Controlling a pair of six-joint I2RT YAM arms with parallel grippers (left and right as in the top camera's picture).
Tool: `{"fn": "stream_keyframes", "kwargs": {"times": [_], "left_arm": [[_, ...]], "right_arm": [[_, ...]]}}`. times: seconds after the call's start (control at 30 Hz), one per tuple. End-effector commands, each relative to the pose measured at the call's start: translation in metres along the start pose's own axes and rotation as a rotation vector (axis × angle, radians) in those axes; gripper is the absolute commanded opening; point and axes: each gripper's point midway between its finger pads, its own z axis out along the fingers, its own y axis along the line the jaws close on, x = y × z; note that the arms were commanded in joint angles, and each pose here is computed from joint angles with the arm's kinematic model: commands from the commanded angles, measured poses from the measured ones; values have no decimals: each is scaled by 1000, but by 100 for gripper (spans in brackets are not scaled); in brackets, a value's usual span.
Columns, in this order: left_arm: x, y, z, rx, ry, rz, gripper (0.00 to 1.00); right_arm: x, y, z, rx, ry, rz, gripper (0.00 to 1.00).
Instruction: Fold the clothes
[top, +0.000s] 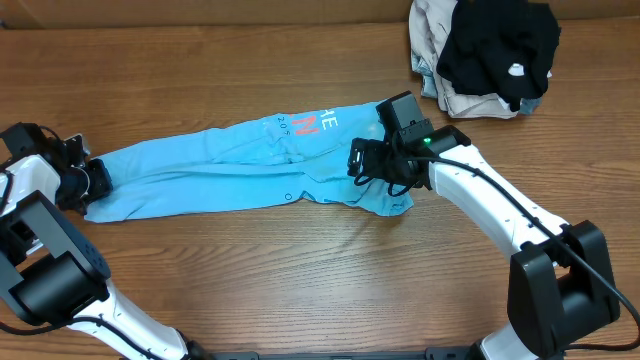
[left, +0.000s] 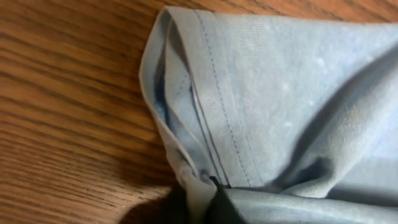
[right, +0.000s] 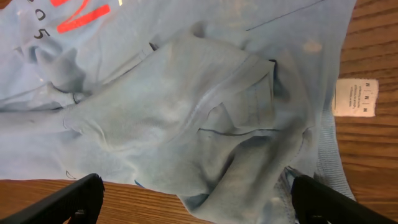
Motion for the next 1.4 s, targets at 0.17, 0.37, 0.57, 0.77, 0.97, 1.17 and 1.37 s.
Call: {"fn": "stream_keyframes", "kwargs": {"times": [0.17, 0.37, 0.57, 0.77, 0.97, 1.17, 1.37], "left_arm": [[-31, 29, -46, -87, -23, -110, 4], [-74, 17, -109, -94, -91, -50, 4], [-79, -35, -130, -61, -61, 97, 4], [-66, -118, -120, 38, -4, 246, 4], [-49, -198, -113, 84, 22, 394, 4], [-8, -279, -109, 129, 85, 542, 4], [22, -320, -108, 146, 117, 634, 4]], "right_arm": [[-6, 7, -16, -32, -20, -9, 100], [6, 0, -16, -8, 25, -1, 100], [9, -2, -16, 0, 37, 1, 100], [7, -3, -17, 0, 32, 5, 100], [0, -12, -18, 9, 22, 30, 100], [-12, -28, -20, 19, 2, 76, 100], [-19, -41, -23, 24, -9, 111, 100]]}}
